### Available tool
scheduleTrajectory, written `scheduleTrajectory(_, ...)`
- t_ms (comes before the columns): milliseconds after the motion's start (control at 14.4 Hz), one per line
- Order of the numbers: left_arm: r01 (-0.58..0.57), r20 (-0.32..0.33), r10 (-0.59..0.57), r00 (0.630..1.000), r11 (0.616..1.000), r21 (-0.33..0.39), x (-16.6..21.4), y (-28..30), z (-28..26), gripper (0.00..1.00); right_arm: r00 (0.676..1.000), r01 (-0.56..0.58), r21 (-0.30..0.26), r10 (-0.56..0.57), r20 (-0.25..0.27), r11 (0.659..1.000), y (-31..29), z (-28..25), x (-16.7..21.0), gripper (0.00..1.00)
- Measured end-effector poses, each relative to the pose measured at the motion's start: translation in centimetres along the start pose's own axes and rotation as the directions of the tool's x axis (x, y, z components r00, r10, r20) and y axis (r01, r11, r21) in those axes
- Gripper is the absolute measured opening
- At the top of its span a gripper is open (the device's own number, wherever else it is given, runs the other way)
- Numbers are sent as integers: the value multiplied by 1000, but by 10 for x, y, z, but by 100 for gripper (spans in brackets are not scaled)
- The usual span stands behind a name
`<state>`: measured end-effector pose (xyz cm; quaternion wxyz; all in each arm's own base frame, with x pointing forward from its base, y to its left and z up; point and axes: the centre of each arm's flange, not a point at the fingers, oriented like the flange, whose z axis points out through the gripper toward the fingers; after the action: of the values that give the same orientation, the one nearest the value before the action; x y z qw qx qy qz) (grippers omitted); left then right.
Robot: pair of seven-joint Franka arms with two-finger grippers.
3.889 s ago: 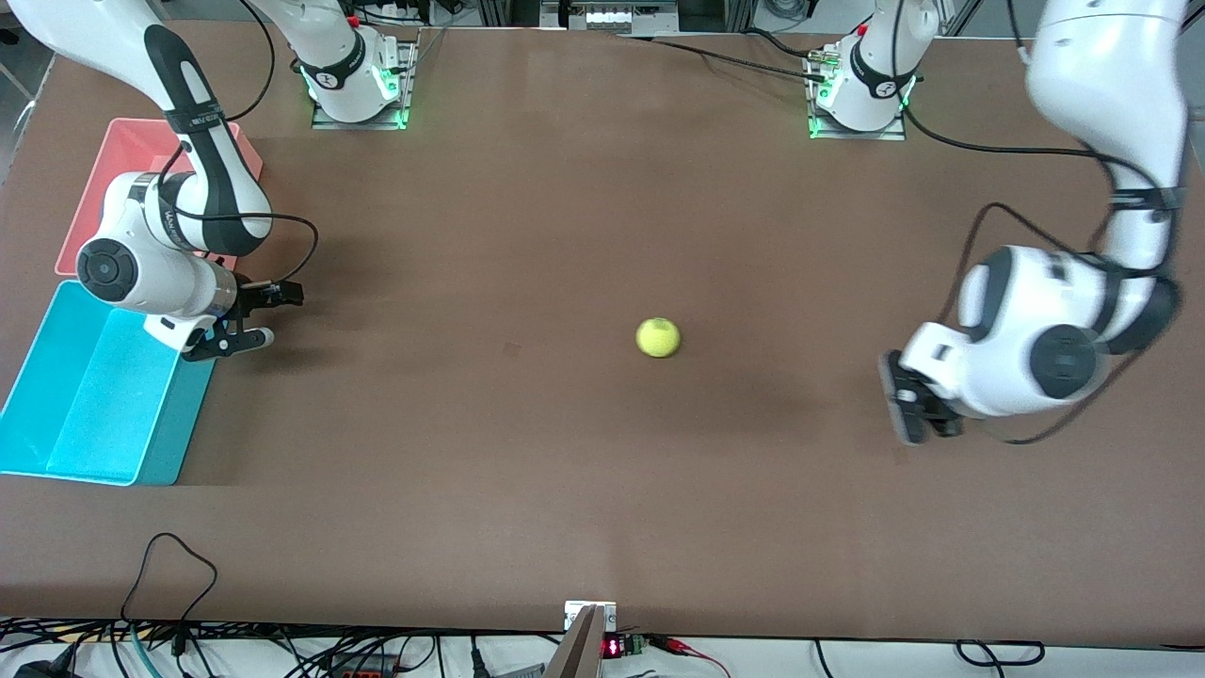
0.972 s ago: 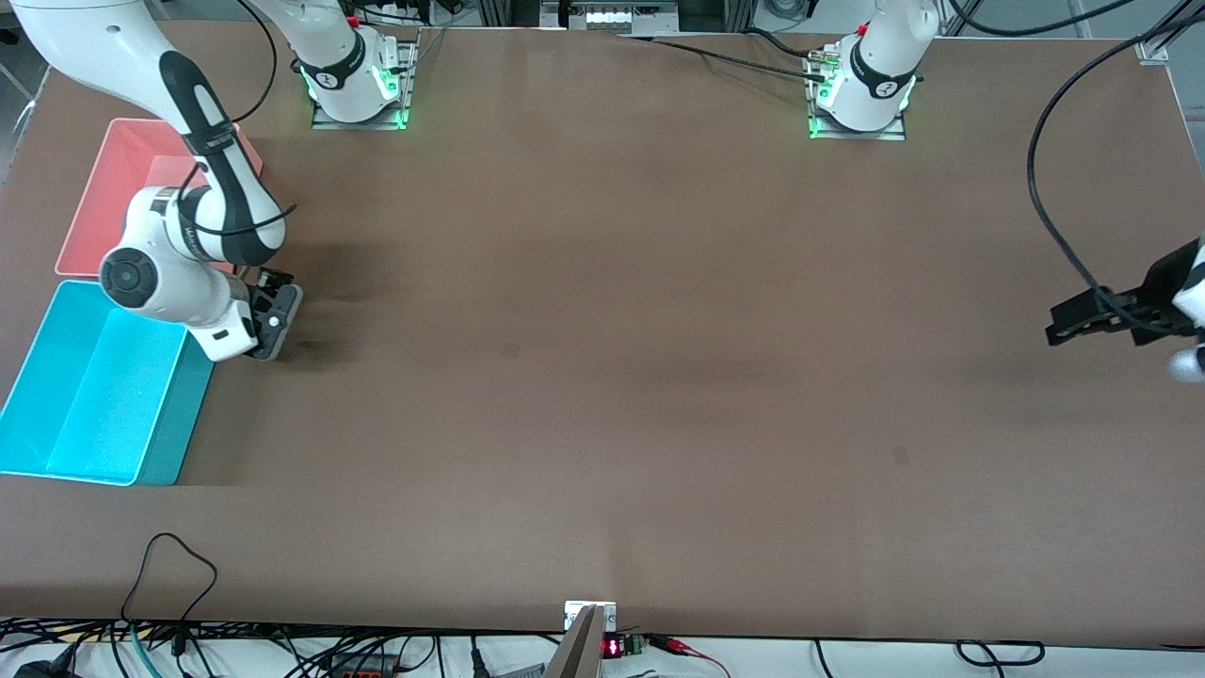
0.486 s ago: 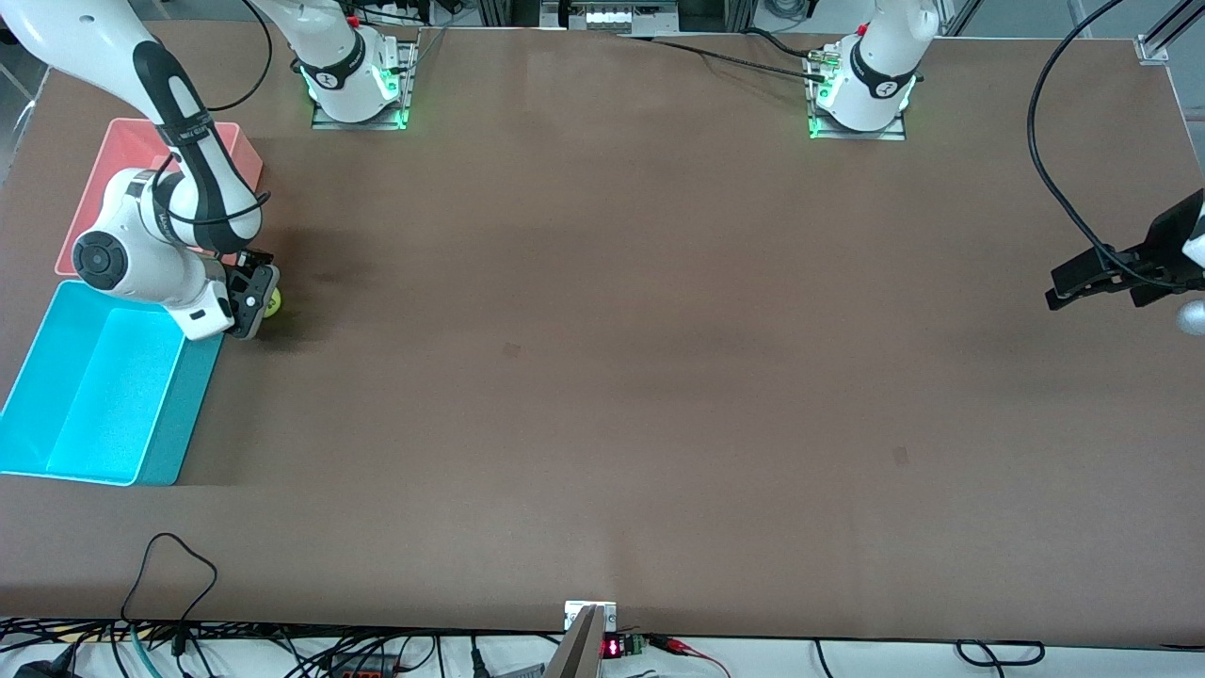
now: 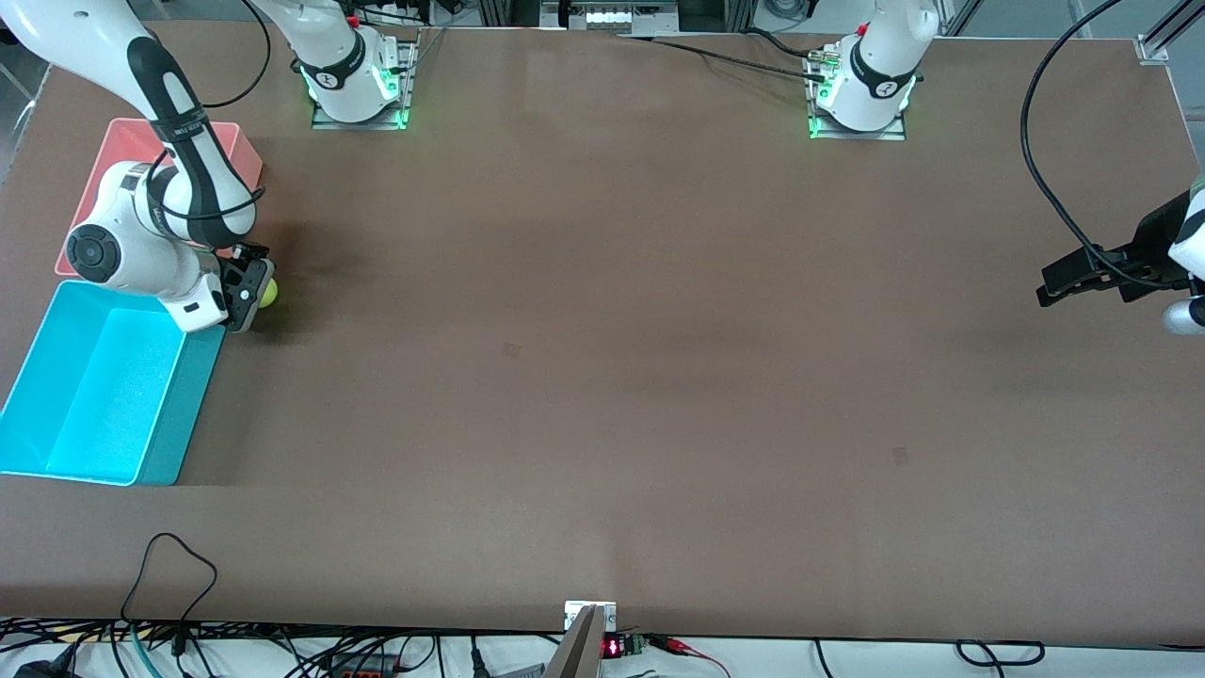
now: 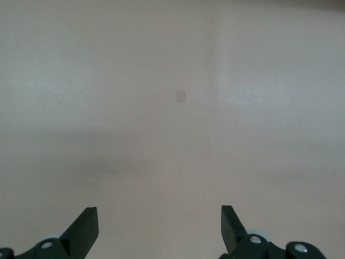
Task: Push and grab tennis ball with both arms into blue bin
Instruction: 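Grasp the rolling tennis ball with the right gripper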
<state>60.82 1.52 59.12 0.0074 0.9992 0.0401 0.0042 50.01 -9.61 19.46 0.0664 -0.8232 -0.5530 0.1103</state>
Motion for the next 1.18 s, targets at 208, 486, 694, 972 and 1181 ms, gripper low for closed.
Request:
scheduleTrajectory(208,2,0,-2,1000,1000,0,0,0,1,100,1000,0,-9,0,-2,1000,1,-1,0,100)
scheduleTrajectory(486,-4,1,4,1000,1000,-3,0,3,3,100,1000,-8,-9,8,-4,1000,3,0,-9,100)
scheduleTrajectory(694,0,-20,0,1000,1000,-26,3,4,1,100,1000,-11,-17,11,-8,1000,5,2,-19,100)
scheduleTrajectory(972,4,6,-4,1000,1000,-24,0,-9,4,100,1000,-10,-22,10,-11,1000,5,5,-23,100)
scheduleTrajectory(1181,-8,18,9,1000,1000,-24,0,-16,5,100,1000,-7,-30,7,-12,1000,6,6,-23,99)
